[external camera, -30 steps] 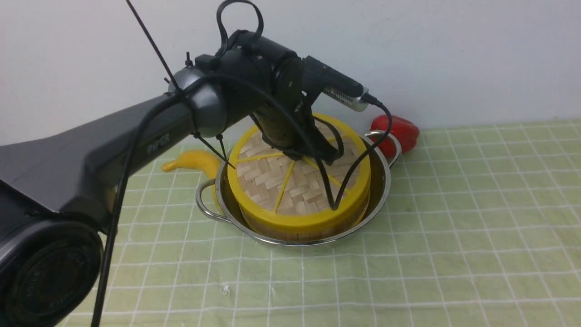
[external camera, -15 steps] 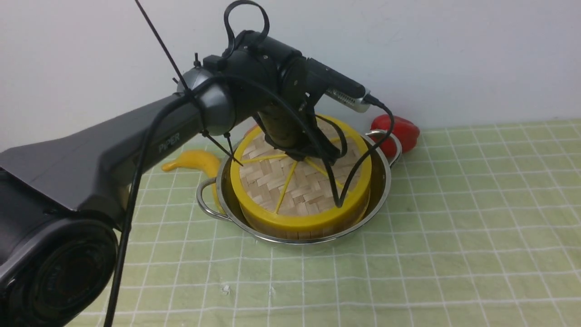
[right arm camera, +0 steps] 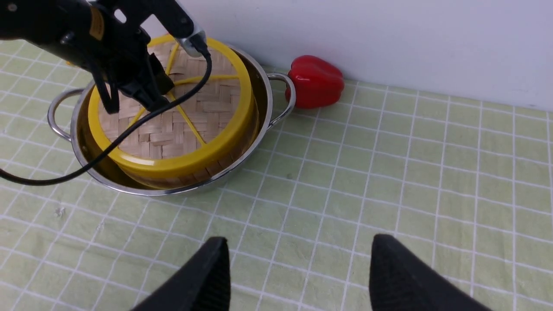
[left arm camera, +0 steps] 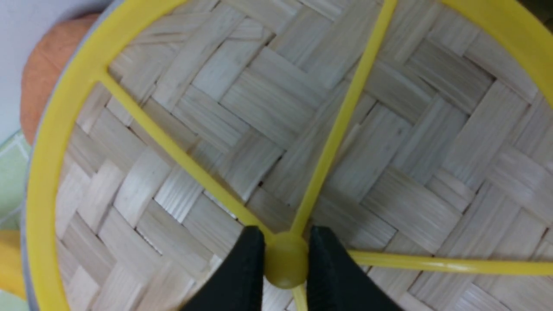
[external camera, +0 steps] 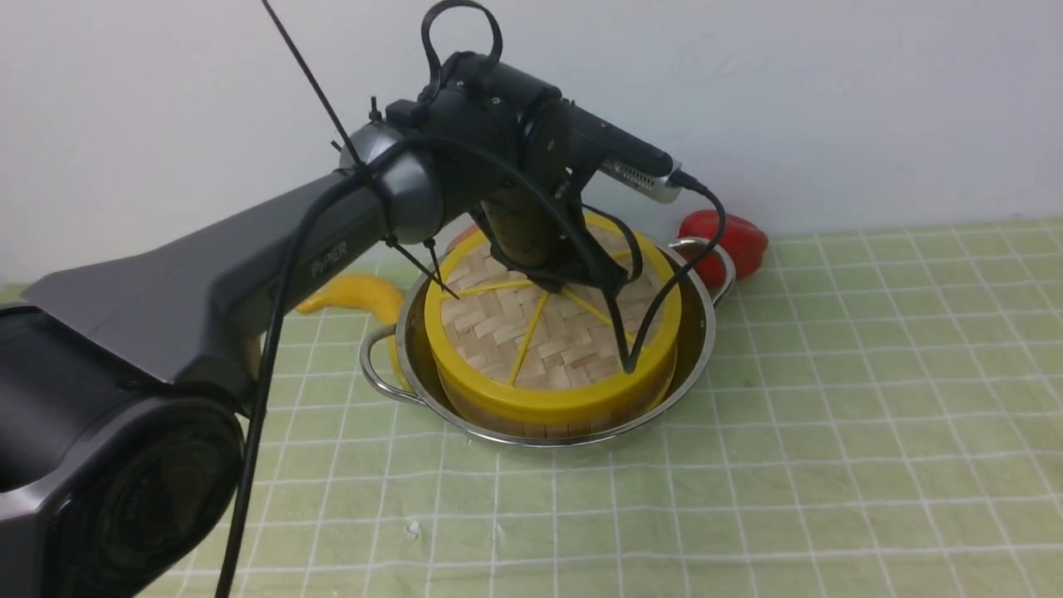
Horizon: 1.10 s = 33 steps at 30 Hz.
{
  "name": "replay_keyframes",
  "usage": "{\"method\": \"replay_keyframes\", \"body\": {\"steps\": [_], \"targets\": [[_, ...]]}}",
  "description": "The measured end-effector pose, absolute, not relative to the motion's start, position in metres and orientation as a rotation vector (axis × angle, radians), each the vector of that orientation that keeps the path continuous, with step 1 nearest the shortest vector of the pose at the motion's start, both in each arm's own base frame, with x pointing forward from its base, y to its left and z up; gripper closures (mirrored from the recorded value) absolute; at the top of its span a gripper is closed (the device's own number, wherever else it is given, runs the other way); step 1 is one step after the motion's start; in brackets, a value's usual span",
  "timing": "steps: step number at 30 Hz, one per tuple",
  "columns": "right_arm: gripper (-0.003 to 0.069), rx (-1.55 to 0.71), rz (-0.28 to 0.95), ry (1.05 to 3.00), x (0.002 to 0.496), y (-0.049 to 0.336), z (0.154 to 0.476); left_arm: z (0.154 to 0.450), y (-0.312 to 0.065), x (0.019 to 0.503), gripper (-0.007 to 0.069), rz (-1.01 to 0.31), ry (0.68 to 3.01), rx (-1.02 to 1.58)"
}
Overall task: Place the steamer in the pot on the green tablecloth, and put the lid on the steamer.
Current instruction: 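Place the yellow bamboo steamer lid onto the steamer in the pot with the left gripper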
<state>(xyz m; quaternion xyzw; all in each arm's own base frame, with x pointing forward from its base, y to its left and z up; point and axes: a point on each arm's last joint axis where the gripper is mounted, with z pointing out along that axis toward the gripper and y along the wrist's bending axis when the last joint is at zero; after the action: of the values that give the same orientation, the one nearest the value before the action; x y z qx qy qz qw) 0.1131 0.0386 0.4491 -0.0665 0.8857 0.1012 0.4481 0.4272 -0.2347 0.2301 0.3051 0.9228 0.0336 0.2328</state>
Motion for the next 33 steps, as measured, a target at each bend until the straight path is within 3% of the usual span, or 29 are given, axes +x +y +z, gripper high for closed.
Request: {"method": "replay_keyframes", "body": {"steps": [10,12,13,18,19,23,24,27,29,33], "targets": [[0.0228,-0.165,0.251,2.192,0.113,0.039,0.449,0.229,-0.235,0.428,0.0491,0.094,2.537,0.838],[0.0228,-0.165,0.251,2.192,0.113,0.039,0.449,0.229,-0.235,0.428,0.0408,0.093,2.537,0.839],[0.0228,-0.165,0.251,2.192,0.113,0.039,0.449,0.229,-0.235,0.427,0.0408,0.093,2.537,0.839],[0.0228,-0.17,0.246,2.191,0.113,0.038,0.449,0.245,-0.23,0.422,0.0155,0.113,2.526,0.836],[0.0228,-0.173,0.244,2.191,0.113,0.038,0.449,0.249,-0.23,0.421,0.0146,0.112,2.522,0.833],[0.0271,-0.221,0.224,2.158,0.11,0.037,0.448,0.306,-0.217,0.401,0.0029,0.097,2.463,0.789],[0.0275,-0.226,0.223,2.153,0.11,0.037,0.447,0.311,-0.215,0.398,0.0028,0.096,2.458,0.785],[0.0381,-0.255,0.234,2.02,0.1,0.034,0.436,0.353,-0.2,0.375,0.0074,0.102,2.446,0.759],[0.0445,-0.26,0.242,1.962,0.095,0.032,0.423,0.365,-0.194,0.365,0.0137,0.11,2.457,0.752],[0.0572,-0.265,0.255,1.895,0.082,0.028,0.377,0.39,-0.183,0.348,0.0336,0.099,2.42,0.732]]}}
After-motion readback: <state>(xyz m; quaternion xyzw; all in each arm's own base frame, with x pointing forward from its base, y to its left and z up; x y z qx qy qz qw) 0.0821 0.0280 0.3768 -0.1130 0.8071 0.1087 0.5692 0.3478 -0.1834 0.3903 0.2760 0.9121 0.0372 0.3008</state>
